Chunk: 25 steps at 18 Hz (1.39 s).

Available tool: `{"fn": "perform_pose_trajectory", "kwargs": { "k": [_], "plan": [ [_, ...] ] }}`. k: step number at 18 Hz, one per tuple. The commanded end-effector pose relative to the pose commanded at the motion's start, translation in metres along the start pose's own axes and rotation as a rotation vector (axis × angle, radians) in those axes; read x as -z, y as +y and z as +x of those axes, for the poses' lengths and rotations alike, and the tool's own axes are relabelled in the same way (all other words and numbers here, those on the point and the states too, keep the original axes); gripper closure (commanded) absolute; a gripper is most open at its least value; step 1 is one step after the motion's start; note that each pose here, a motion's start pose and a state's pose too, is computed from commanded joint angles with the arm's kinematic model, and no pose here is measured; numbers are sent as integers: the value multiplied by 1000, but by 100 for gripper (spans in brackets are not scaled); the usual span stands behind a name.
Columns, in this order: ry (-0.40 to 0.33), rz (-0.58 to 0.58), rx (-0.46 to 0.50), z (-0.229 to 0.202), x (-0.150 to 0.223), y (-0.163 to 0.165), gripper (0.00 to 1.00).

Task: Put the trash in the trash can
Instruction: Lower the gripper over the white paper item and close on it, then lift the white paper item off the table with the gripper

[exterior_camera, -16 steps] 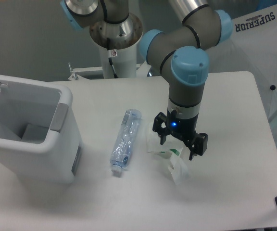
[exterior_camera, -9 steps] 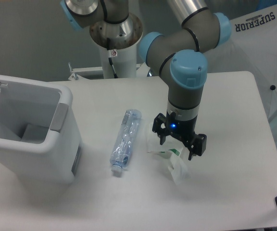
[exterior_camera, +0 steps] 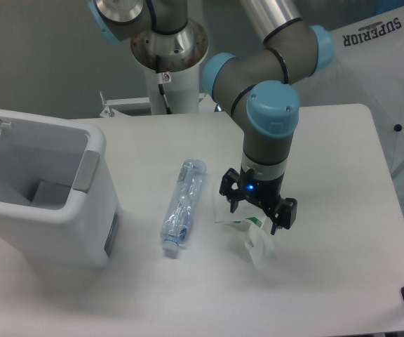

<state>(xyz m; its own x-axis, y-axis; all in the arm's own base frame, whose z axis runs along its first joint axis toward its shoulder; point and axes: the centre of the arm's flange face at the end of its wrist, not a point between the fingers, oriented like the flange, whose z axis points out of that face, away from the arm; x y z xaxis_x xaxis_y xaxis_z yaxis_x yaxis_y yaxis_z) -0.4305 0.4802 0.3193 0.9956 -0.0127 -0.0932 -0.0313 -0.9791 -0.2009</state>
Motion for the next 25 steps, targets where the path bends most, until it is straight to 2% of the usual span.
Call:
{"fn": "perform_pose_trajectory", "kwargs": {
  "k": [2,4,7,11,15,22,25],
  "plan": [
    [13,-10,62,4,-10,-3,0],
    [17,-21,76,8,-16,-6,0],
    [16,-31,78,7,-21,-5,0],
    [-24,-127,55,13,-39,-4,0],
    [-24,-186,40,15,-66,-6,0],
    [-106,-317,83,15,-110,-23,0],
    [-128,-337,116,14,-118,-27,0]
  ]
}}
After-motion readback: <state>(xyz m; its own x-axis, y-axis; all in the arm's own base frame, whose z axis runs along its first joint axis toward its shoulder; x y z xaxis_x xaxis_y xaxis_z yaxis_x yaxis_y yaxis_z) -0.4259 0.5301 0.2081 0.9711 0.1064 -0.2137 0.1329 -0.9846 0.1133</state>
